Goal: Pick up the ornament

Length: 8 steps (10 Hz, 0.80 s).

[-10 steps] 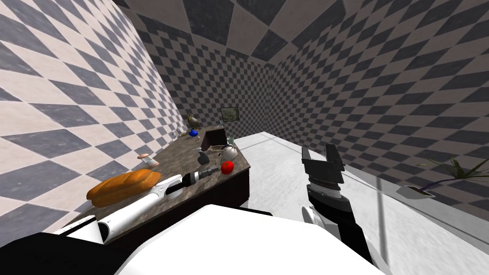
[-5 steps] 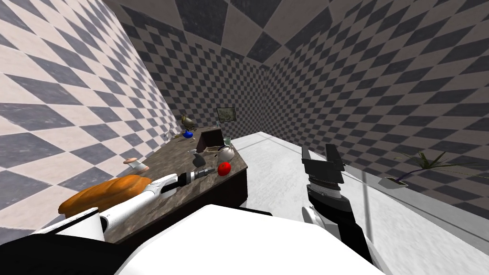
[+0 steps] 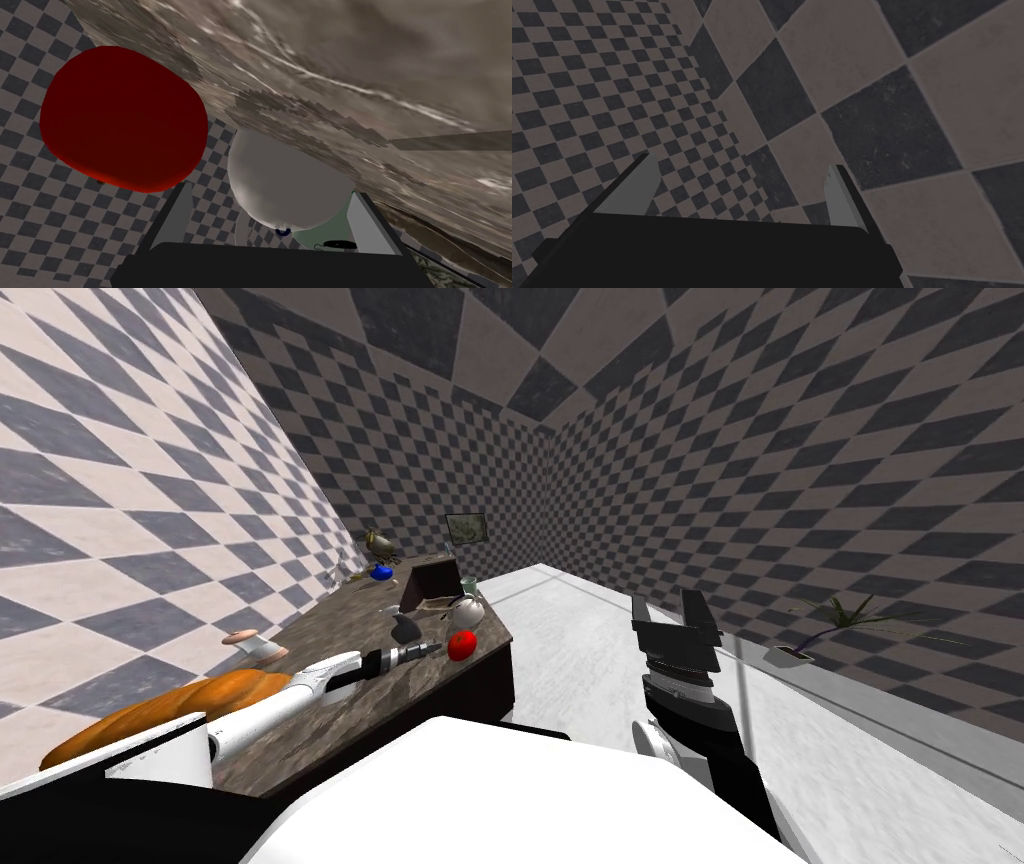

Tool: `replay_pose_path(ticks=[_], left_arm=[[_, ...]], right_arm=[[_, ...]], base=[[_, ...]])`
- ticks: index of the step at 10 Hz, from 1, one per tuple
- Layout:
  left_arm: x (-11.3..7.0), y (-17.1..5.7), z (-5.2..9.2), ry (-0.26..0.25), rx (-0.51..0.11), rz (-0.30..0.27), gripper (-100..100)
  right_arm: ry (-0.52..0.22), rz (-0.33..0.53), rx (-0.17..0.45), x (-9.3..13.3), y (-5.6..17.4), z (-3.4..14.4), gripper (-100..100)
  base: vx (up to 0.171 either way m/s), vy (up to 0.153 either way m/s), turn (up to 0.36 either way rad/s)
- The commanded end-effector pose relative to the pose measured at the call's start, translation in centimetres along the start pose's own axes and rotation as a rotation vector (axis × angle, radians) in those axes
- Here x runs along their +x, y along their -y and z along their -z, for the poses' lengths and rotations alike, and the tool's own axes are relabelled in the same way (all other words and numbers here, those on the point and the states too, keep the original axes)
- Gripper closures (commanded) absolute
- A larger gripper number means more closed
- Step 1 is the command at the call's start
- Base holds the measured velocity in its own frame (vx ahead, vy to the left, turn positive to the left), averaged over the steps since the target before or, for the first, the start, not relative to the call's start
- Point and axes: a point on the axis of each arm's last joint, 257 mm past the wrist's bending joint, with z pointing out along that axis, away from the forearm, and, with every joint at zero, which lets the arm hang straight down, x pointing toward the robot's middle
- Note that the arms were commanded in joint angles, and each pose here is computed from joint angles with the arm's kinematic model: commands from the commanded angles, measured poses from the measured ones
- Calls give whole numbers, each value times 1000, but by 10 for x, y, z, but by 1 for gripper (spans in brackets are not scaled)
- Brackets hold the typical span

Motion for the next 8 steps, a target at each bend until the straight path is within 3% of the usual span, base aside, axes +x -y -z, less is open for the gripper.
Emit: replay_pose_path(ticks=[1, 5, 6, 8], left_arm=[[0, -11, 4, -11, -20, -9, -100], [4, -52, 29, -62, -124, -33, -100], [3, -49, 27, -61, -117, -34, -100], [5, -70, 42, -85, -172, -43, -100]], right_arm=[[0, 0, 0, 0, 0, 0, 0], [0, 0, 0, 0, 0, 0, 0], [0, 0, 0, 0, 0, 0, 0], [0, 0, 0, 0, 0, 0, 0]], base=[[12, -14, -82], [15, -16, -88], [16, -17, -43], [12, -11, -60]])
